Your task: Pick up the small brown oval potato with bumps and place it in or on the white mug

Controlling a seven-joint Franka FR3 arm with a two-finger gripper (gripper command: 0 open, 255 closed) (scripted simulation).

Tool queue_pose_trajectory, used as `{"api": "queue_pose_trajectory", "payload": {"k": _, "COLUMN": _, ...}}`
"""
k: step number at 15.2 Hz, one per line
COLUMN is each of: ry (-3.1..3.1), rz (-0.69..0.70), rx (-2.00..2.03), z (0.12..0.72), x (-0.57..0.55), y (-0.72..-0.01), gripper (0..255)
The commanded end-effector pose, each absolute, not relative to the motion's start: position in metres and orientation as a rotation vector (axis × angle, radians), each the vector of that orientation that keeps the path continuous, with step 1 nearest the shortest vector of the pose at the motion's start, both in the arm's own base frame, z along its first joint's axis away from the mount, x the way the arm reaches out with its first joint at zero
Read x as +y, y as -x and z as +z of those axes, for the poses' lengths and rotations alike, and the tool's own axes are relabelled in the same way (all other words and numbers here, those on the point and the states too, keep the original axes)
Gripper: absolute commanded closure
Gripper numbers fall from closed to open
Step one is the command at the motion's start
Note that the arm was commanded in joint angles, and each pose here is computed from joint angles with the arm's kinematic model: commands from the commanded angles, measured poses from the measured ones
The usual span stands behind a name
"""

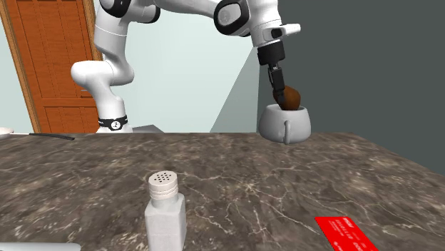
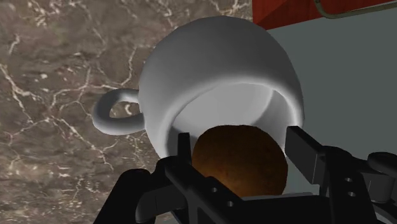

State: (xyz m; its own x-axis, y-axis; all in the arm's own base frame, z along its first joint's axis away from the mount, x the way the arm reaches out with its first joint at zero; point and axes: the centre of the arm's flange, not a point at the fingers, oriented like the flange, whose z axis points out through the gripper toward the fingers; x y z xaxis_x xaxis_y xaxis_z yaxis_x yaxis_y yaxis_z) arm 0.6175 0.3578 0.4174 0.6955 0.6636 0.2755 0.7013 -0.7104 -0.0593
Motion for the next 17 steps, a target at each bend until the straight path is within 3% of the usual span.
{"api": "queue_pose_trajectory", "payload": {"k": 1, "ry": 2.743, "rz": -0.352, "rx": -1.112, "z": 0.417, "x": 0.358, "y": -0.618, "gripper": 255}}
{"api": "queue_pose_trajectory", "payload": {"k": 4, "ry": 2.743, "rz": -0.352, "rx": -1.112, "z": 0.417, "x": 0.358, "y": -0.618, "gripper": 255}}
{"api": "queue_pose_trajectory", "payload": {"k": 5, "ry": 2.743, "rz": -0.352, "rx": -1.112, "z": 0.417, "x": 0.358, "y": -0.618, "gripper": 0}}
{"api": "queue_pose_trajectory", "payload": {"k": 10, "ry": 2.743, "rz": -0.352, "rx": -1.112, "z": 0.417, "x": 0.358, "y": -0.618, "gripper": 0}}
{"api": "queue_pose_trajectory", "payload": {"k": 14, "ry": 2.743, "rz": -0.352, "rx": -1.112, "z": 0.465, "x": 0.346, "y": -0.610, "gripper": 0}}
{"api": "queue_pose_trajectory", "payload": {"k": 17, "ry": 2.743, "rz": -0.352, "rx": -1.112, "z": 0.465, "x": 0.346, "y": -0.610, "gripper": 0}}
